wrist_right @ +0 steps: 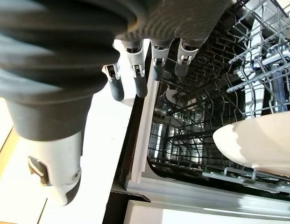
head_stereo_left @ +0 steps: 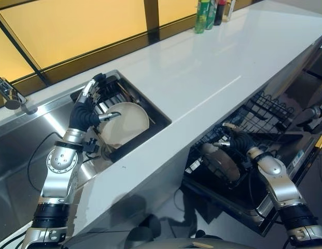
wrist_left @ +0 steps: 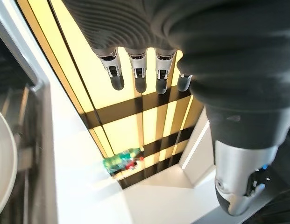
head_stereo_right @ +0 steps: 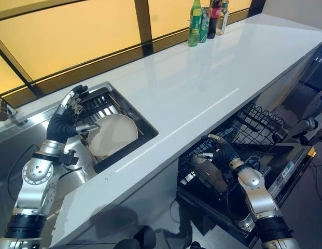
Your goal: Pick up plates and place into dishwasher.
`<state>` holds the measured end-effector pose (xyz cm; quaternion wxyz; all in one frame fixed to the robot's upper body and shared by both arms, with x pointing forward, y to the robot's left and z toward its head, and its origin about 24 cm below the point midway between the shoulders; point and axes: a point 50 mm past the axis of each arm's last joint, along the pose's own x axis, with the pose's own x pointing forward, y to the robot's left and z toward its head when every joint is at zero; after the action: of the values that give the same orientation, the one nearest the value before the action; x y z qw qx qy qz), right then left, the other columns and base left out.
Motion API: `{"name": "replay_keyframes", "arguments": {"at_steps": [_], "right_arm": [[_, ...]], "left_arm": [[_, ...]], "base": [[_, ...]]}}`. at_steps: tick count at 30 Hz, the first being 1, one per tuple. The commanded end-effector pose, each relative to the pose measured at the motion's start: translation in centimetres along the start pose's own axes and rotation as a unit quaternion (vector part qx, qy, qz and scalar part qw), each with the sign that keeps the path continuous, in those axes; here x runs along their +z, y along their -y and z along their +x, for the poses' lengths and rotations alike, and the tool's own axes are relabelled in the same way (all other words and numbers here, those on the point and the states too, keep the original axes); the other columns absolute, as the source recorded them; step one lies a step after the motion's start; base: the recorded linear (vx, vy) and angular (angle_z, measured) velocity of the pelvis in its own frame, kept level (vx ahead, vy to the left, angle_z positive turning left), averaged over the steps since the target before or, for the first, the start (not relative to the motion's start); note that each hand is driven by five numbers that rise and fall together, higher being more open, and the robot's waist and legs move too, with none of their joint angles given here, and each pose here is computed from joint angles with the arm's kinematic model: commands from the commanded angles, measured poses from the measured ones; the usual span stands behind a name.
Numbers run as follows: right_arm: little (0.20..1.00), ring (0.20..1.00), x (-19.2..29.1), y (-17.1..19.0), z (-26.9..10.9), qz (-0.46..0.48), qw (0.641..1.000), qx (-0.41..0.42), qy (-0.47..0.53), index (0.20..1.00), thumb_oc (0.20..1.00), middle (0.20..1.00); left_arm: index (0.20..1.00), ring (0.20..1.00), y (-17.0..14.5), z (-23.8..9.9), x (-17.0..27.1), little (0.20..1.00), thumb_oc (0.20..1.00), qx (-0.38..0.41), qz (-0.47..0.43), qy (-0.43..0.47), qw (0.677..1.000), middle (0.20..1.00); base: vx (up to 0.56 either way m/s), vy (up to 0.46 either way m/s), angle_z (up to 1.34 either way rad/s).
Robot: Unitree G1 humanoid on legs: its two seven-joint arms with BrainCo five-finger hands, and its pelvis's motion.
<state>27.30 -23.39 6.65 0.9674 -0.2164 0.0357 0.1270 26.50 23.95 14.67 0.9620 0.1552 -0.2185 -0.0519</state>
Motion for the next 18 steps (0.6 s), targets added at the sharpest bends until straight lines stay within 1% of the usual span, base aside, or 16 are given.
{"name": "replay_keyframes", "arguments": {"at_steps": [1, 4, 8, 18], "right_arm": [[1.000, 1.000, 6.5, 2.2, -0.1, -0.054, 0.987, -0.031, 0.151, 1.000, 1.000, 1.000], [1.000, 1.000, 6.9, 2.4, 0.1, -0.057, 0.987, -0.028, 0.151, 1.000, 1.000, 1.000], [1.000, 1.000, 6.8, 2.3, -0.1, -0.053, 0.987, -0.028, 0.146, 1.000, 1.000, 1.000], [1.000, 1.000, 5.7, 3.0, -0.9, -0.034, 0.990, -0.043, 0.131, 1.000, 1.000, 1.000]], "left_arm": [[1.000, 1.000, -2.4, -1.0, -1.8, 1.000, 1.000, 0.009, 0.084, -0.083, 0.993, 1.000], [1.000, 1.000, -3.1, -1.6, -3.1, 1.000, 1.000, 0.004, 0.098, -0.131, 0.987, 1.000], [1.000, 1.000, -3.9, -2.3, -3.8, 1.000, 1.000, 0.005, 0.111, -0.164, 0.980, 1.000], [1.000, 1.000, -4.0, -0.5, -5.1, 1.000, 1.000, -0.030, 0.140, -0.208, 0.968, 1.000]], "base": [[-0.02, -0.006, -0.12], [0.03, 0.032, -0.17], [0.08, 0.105, -0.27], [0.13, 0.096, -0.05]]}}
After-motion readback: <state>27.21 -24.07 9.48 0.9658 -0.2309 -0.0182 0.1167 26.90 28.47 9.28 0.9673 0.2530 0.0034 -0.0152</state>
